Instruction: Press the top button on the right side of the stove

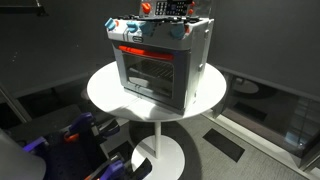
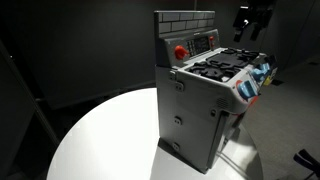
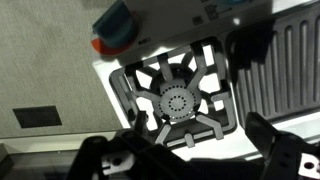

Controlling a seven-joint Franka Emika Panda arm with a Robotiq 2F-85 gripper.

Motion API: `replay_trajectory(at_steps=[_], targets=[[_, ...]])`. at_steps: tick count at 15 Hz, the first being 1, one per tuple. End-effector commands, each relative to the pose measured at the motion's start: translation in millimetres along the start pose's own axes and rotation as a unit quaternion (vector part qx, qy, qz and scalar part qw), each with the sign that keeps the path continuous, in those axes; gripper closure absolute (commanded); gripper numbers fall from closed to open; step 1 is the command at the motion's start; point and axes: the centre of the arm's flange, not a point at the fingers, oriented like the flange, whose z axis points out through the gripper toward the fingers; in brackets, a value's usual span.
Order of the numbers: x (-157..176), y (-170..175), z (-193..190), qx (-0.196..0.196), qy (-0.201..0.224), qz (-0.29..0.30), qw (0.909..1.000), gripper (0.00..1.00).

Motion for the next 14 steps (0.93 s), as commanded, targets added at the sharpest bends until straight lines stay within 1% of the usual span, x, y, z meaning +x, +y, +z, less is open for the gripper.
replay_trajectory(at_steps=[1, 3, 6, 10, 14], targets=[[-24.2, 5.0, -19.4, 0.008, -0.015, -0.028, 0.9995, 0.00], [-35.4, 5.1, -26.3, 0.001, -0.012, -0.036, 0.9993, 0.00], [-52.2, 5.7, -34.6, 0.003, -0.004, -0.044, 0.9990, 0.00], [-78.7, 5.8, -38.9, 0.008, -0.014, -0.044, 0.9989, 0.00], [-92.5, 7.6, -39.5, 0.007, -0.026, -0.042, 0.9988, 0.00]])
